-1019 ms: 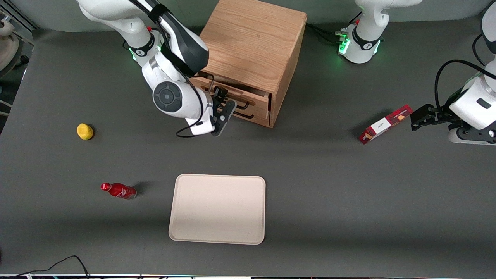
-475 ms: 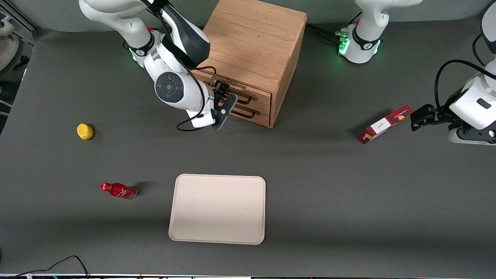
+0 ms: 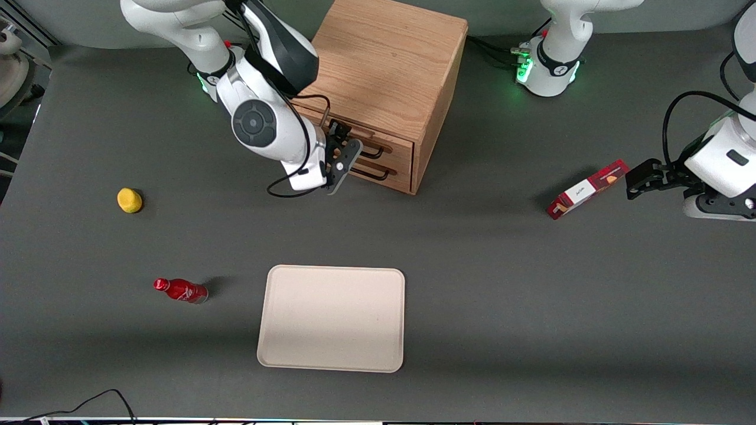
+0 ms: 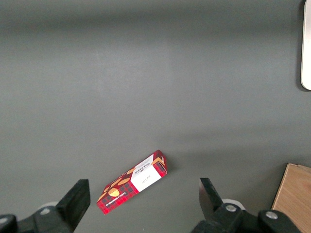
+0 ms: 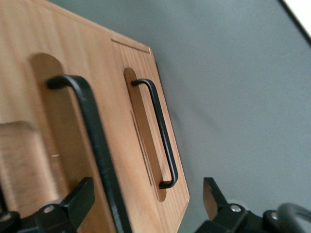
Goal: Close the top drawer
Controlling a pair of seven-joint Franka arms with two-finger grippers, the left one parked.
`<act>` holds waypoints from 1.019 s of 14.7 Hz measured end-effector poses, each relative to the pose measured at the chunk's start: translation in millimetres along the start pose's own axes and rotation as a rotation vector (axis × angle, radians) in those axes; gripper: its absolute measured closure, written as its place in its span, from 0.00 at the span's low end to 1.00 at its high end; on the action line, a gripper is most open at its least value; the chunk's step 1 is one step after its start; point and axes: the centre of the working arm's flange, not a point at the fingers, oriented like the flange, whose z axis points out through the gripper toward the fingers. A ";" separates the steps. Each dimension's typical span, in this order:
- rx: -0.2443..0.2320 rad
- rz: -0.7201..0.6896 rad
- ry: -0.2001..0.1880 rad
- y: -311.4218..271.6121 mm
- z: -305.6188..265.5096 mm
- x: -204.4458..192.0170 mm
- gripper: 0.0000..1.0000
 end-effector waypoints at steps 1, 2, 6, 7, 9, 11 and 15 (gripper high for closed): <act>0.000 0.005 0.005 -6.6 -10.2 -1.9 0.00; 0.007 0.005 0.003 -15.0 -21.0 -4.2 0.00; -0.033 0.073 0.066 -37.2 -86.9 -19.6 0.00; -0.056 0.110 0.097 -39.6 -109.5 -27.3 0.00; -0.138 0.196 0.143 -42.1 -156.7 -51.6 0.00; -0.202 0.328 0.142 -44.1 -194.7 -88.0 0.00; -0.273 0.709 0.172 0.6 -258.8 -172.7 0.00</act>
